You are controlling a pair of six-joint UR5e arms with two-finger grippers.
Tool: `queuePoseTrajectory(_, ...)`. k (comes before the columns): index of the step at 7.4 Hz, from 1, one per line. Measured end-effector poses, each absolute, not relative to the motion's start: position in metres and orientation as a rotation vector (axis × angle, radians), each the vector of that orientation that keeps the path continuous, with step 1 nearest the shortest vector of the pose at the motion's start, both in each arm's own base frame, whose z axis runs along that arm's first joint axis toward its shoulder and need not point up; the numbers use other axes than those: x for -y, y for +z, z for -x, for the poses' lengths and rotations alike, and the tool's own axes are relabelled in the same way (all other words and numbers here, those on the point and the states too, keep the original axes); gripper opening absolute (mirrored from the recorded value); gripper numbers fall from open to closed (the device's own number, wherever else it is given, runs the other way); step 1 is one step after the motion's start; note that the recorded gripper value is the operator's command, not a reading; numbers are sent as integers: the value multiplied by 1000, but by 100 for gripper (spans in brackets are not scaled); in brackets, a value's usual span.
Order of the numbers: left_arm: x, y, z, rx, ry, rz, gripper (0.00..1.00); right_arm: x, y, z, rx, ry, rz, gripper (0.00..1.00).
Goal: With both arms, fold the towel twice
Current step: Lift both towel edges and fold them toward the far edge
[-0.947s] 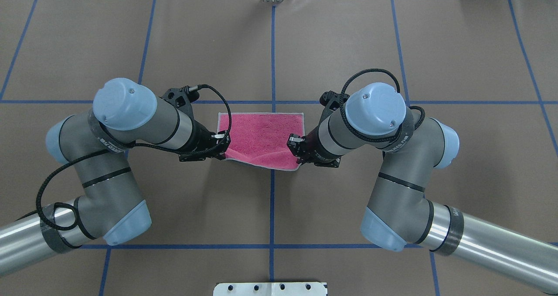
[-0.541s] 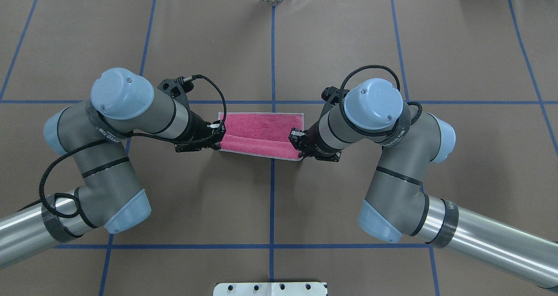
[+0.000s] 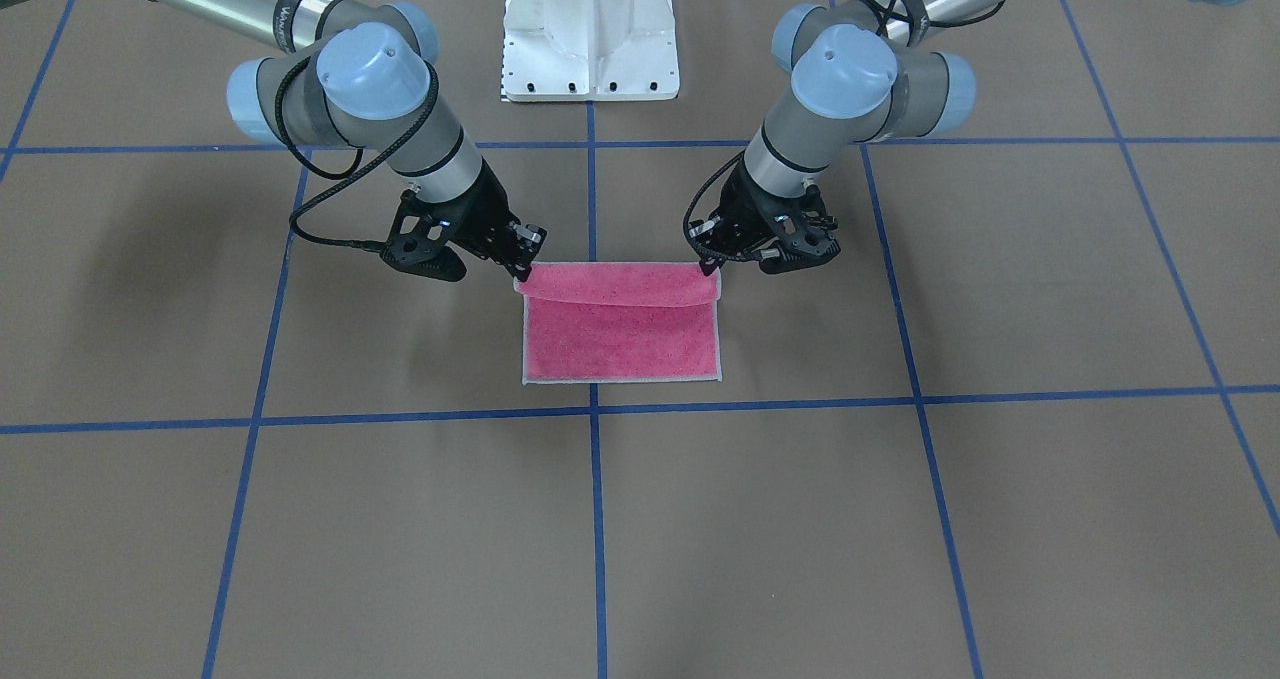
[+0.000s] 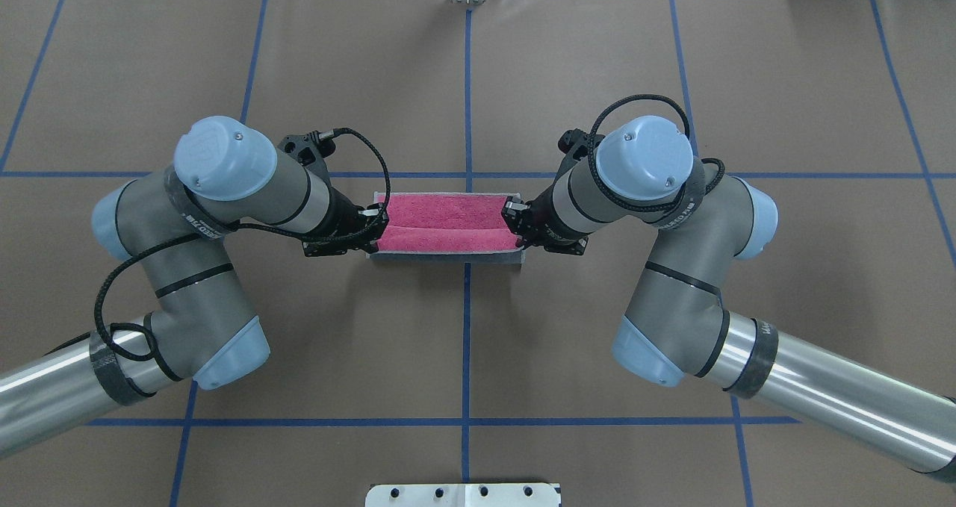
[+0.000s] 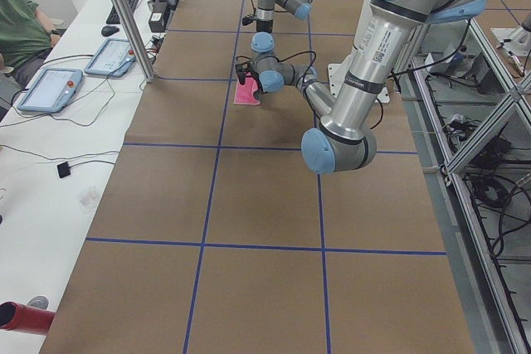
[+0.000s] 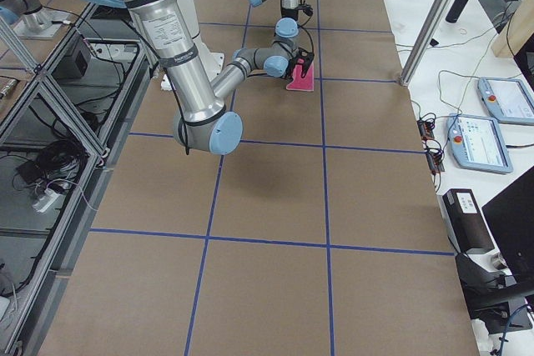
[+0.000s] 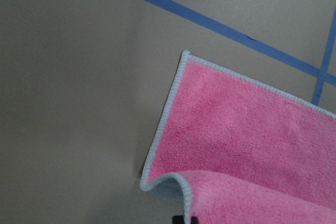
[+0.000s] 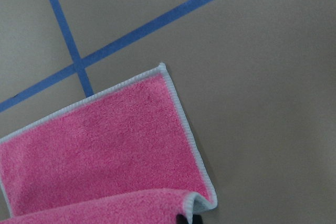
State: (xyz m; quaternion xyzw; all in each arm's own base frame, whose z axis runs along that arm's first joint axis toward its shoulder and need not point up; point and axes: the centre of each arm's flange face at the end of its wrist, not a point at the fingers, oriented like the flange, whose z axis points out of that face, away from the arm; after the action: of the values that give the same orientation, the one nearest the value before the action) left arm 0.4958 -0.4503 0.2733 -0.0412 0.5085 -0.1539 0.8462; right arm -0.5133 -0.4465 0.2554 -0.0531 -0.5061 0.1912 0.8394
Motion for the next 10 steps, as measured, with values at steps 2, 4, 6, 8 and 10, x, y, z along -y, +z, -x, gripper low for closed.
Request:
queuePoseTrajectory(2,460,270,-505,-1067,-330,87,0,458,248,523,1068,411,109,0)
queuePoseTrajectory(4,469,272,-505,-1060,-343,84,0,470,246,530,1058,422,108,0)
queuePoseTrajectory(6,476,277,-503,-1054,-354,82,0,481,247,526,1052,439,102,0)
queuePoseTrajectory(8,479,280,-504,-1055,-357,80,0,488,255,526,1047,448,99,0)
queuePoseTrajectory(10,481,282,-506,-1051,-359,81,0,491,257,529,1051,449,95,0)
